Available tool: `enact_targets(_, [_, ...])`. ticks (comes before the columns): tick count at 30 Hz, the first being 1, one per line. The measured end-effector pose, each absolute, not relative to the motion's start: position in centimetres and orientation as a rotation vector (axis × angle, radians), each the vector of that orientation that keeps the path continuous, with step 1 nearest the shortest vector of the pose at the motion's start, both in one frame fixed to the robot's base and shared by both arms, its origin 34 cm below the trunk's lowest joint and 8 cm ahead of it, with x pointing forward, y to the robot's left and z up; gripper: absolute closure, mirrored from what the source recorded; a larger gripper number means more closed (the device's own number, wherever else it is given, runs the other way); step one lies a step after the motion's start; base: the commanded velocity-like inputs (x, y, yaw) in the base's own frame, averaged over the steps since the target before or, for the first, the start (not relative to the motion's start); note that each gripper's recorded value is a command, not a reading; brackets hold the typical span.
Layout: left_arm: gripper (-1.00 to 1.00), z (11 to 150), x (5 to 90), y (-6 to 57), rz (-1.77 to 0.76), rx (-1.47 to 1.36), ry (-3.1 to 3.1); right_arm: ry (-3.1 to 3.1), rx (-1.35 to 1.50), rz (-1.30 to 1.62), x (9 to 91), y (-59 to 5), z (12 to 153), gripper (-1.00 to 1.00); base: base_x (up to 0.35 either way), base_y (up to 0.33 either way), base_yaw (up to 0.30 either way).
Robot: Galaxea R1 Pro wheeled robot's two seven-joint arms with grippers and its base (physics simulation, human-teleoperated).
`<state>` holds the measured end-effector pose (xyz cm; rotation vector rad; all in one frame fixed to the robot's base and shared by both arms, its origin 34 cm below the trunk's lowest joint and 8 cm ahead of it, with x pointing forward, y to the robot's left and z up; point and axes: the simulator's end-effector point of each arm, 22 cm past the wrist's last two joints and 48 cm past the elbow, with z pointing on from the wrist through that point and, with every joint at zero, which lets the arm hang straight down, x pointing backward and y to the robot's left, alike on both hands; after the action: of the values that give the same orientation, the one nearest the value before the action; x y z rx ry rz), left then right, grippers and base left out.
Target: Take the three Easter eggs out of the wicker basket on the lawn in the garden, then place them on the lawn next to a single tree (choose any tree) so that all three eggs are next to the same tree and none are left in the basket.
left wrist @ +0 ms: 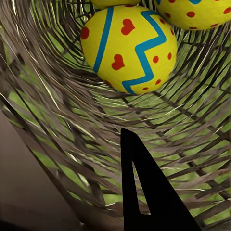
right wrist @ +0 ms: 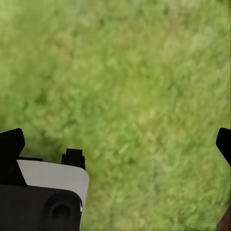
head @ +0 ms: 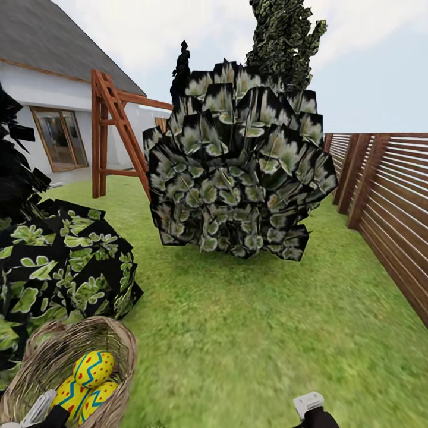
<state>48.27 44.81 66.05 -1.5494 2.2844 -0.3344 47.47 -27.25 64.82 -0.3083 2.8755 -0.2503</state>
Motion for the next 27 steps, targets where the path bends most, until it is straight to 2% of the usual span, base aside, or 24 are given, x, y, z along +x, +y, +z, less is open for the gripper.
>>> enact_targets(27, [1.00, 69.6, 47.9, 44.8, -0.332, -1.550, 2.284, 2.876, -0.312, -0.251, 47.0, -27.1, 68.4, -1.00, 0.000, 0.000, 0.259])
